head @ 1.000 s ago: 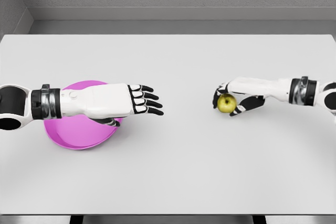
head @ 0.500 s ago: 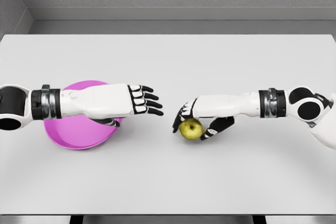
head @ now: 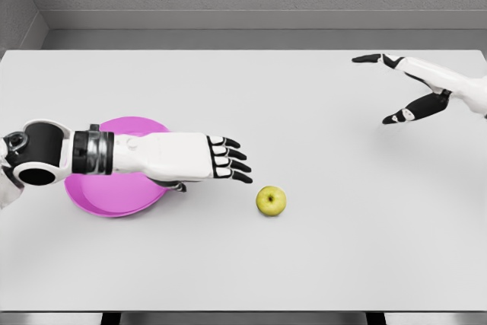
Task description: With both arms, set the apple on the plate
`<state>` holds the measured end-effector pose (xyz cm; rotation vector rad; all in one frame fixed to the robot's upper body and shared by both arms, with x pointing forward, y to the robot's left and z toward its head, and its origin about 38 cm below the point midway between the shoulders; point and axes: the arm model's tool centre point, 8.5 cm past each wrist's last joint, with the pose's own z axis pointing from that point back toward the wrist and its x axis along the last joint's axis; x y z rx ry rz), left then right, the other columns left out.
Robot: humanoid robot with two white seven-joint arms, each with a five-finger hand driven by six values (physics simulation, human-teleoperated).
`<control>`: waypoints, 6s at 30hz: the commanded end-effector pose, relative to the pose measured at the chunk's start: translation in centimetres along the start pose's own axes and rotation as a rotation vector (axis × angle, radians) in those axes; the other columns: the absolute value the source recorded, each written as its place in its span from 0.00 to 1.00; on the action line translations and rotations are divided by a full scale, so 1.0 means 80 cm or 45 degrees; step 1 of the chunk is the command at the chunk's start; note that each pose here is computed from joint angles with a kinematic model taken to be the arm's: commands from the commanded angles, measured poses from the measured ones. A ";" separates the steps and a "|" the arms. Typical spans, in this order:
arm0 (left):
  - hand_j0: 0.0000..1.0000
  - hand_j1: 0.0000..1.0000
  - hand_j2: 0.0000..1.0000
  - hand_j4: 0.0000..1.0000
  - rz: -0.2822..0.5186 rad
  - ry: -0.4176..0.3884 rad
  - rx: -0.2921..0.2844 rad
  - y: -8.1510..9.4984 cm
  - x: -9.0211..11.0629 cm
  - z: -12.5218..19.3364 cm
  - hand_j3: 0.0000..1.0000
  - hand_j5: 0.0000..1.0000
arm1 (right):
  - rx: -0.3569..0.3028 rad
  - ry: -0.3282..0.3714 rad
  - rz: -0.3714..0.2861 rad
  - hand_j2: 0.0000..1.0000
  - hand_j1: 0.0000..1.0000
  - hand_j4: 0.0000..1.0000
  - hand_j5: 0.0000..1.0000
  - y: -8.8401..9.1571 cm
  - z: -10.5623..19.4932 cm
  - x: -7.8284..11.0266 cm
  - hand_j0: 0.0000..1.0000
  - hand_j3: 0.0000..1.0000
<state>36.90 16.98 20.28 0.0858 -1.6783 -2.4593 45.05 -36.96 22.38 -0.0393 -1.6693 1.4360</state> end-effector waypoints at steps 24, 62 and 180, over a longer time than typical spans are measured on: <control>1.00 1.00 1.00 1.00 -0.082 -0.170 -0.051 0.028 0.013 -0.107 1.00 1.00 | 0.029 -0.127 0.038 1.00 1.00 1.00 1.00 0.010 -0.017 0.038 1.00 1.00; 0.89 0.89 0.89 0.89 -0.047 -0.193 -0.127 0.001 0.013 -0.133 0.89 0.89 | 0.042 -0.141 0.001 1.00 1.00 1.00 1.00 0.026 -0.030 0.034 1.00 1.00; 1.00 1.00 1.00 1.00 0.518 0.605 0.149 -0.020 -0.185 0.156 1.00 1.00 | 0.022 -0.117 0.010 1.00 1.00 1.00 1.00 0.017 -0.024 0.030 1.00 1.00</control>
